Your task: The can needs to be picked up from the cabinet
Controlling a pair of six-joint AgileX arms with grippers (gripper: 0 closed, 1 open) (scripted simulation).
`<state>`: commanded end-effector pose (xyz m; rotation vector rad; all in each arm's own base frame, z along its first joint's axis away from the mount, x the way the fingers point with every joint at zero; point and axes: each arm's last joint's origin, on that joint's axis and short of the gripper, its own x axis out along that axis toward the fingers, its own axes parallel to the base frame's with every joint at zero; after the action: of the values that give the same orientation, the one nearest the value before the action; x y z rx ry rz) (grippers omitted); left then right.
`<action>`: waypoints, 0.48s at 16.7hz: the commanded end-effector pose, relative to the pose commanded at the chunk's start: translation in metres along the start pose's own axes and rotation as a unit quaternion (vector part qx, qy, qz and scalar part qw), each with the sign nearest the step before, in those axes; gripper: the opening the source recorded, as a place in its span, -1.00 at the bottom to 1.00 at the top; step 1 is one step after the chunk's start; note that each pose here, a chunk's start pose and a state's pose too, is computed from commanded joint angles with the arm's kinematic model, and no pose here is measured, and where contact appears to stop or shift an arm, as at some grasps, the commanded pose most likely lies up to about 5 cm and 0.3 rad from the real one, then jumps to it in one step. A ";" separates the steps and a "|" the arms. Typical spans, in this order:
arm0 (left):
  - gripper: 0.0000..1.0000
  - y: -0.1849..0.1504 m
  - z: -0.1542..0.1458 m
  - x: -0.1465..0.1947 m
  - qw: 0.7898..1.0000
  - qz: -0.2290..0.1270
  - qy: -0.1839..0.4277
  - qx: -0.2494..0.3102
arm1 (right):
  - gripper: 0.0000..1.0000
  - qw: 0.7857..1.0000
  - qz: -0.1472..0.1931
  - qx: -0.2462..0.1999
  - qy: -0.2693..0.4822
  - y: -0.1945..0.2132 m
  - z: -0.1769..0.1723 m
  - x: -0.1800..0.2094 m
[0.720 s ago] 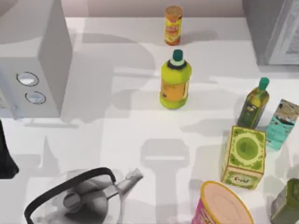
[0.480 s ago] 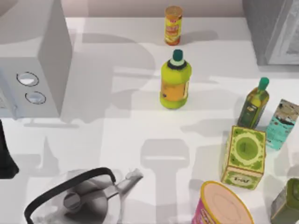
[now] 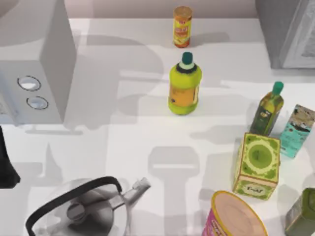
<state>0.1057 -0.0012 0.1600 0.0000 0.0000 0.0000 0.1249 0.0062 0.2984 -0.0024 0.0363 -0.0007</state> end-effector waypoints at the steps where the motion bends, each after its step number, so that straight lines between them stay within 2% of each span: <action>1: 1.00 0.000 0.000 0.000 1.000 0.000 0.000 0.000 | 1.00 1.000 0.000 0.000 -0.001 0.002 0.023 0.006; 5: 1.00 0.000 0.000 0.000 1.000 0.000 0.000 0.000 | 1.00 1.000 -0.001 -0.001 -0.006 0.012 0.111 0.040; 8: 1.00 0.000 0.000 0.000 1.000 0.000 0.000 0.000 | 1.00 1.000 -0.001 -0.001 -0.011 0.021 0.162 0.072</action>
<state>0.1057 -0.0012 0.1600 0.0000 0.0000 0.0000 0.2024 0.0280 0.4574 -0.0038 0.0143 -0.0025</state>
